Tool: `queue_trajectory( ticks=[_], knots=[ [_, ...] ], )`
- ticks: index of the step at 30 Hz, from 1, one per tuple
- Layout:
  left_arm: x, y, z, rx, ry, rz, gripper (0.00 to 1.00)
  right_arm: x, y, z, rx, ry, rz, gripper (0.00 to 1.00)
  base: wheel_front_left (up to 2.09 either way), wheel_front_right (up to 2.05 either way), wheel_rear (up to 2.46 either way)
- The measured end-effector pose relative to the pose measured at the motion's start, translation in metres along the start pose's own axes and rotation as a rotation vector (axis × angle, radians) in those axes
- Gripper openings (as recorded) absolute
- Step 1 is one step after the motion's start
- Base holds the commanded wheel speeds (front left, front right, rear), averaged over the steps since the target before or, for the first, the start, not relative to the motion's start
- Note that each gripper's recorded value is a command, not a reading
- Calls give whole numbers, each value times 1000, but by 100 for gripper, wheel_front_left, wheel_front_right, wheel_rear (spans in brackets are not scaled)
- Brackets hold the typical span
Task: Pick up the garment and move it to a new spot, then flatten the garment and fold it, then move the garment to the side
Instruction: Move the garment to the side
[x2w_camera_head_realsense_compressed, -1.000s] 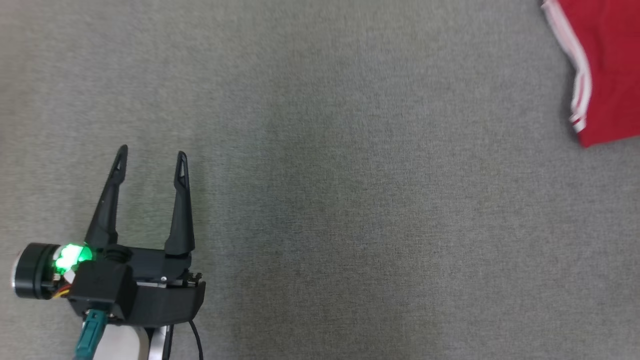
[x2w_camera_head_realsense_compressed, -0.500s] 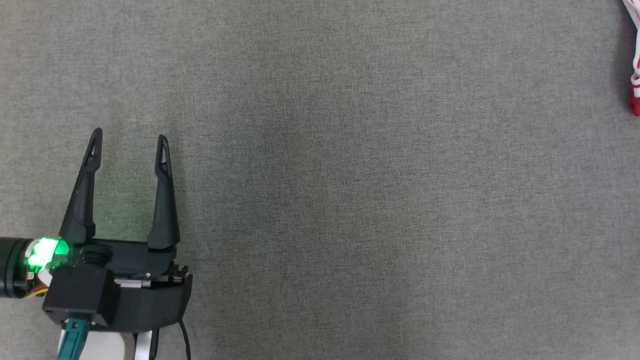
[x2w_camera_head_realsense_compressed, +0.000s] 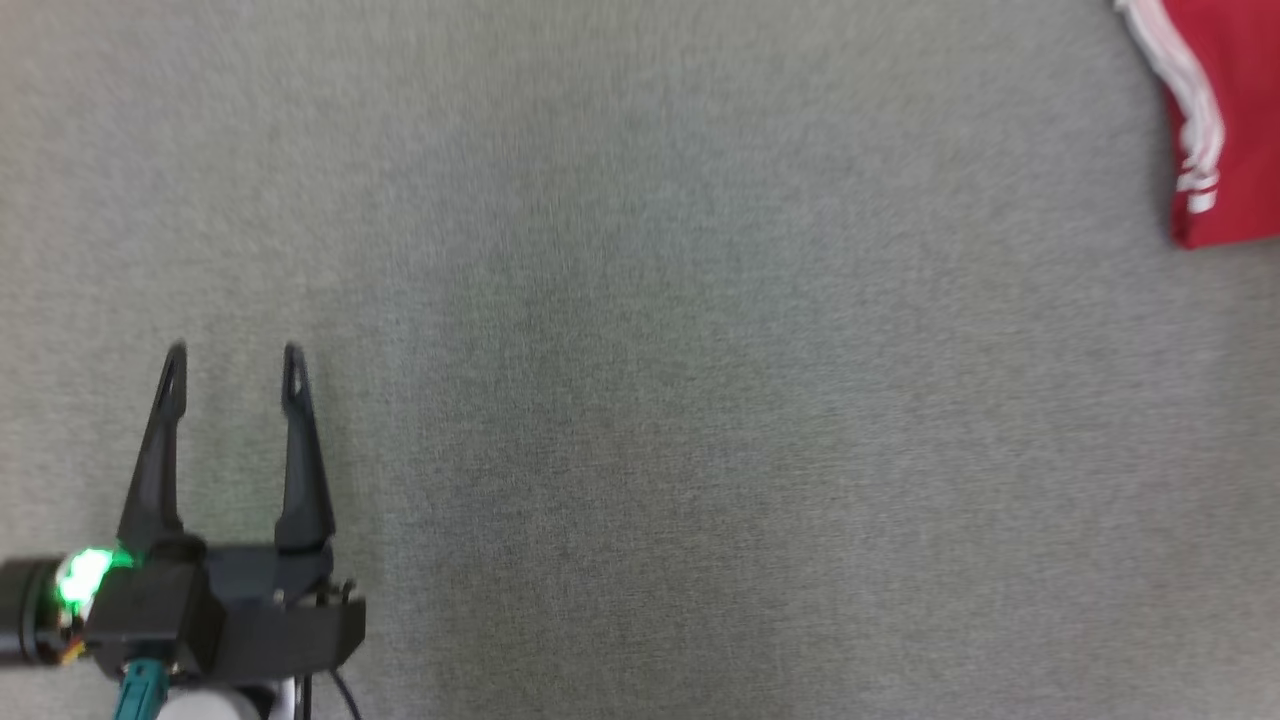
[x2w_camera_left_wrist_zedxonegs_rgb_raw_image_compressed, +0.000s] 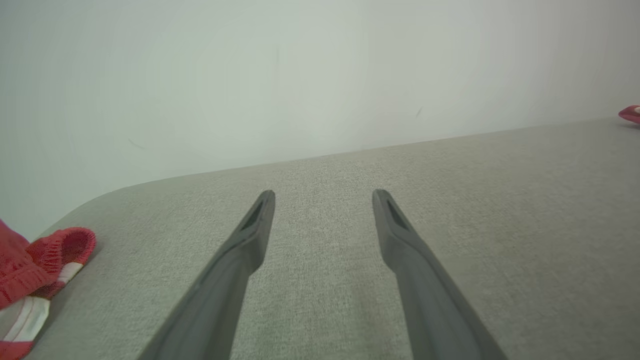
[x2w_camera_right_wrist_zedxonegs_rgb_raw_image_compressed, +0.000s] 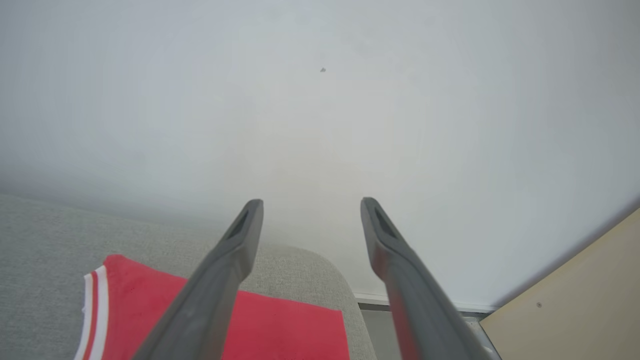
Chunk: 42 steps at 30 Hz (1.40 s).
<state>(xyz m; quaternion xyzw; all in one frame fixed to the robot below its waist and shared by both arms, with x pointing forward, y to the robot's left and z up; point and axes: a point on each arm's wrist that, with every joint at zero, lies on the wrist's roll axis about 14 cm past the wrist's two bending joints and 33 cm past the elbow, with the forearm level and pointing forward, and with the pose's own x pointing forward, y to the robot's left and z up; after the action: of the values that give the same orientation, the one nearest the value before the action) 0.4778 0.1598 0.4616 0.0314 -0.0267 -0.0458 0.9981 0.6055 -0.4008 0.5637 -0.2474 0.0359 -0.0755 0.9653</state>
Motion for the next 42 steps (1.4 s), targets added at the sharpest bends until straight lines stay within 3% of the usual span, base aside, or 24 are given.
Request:
queue_trajectory(
  ticks=[6, 10, 28, 42],
  knots=[
    [-27, 12, 6, -12, 30, 51, 100, -29, 33, 47, 139, -156, 66, 100, 0, 0, 0],
    [-43, 17, 15, -15, 25, 68, 100, -61, 42, 59, 226, -211, 78, 100, 0, 0, 0],
    [-103, 30, 63, -18, -57, 120, 100, -217, 98, 31, 484, -196, 93, 100, 0, 0, 0],
    [-125, 37, 75, 14, -61, 130, 100, -277, 132, 23, 544, -135, 112, 100, 0, 0, 0]
  ],
)
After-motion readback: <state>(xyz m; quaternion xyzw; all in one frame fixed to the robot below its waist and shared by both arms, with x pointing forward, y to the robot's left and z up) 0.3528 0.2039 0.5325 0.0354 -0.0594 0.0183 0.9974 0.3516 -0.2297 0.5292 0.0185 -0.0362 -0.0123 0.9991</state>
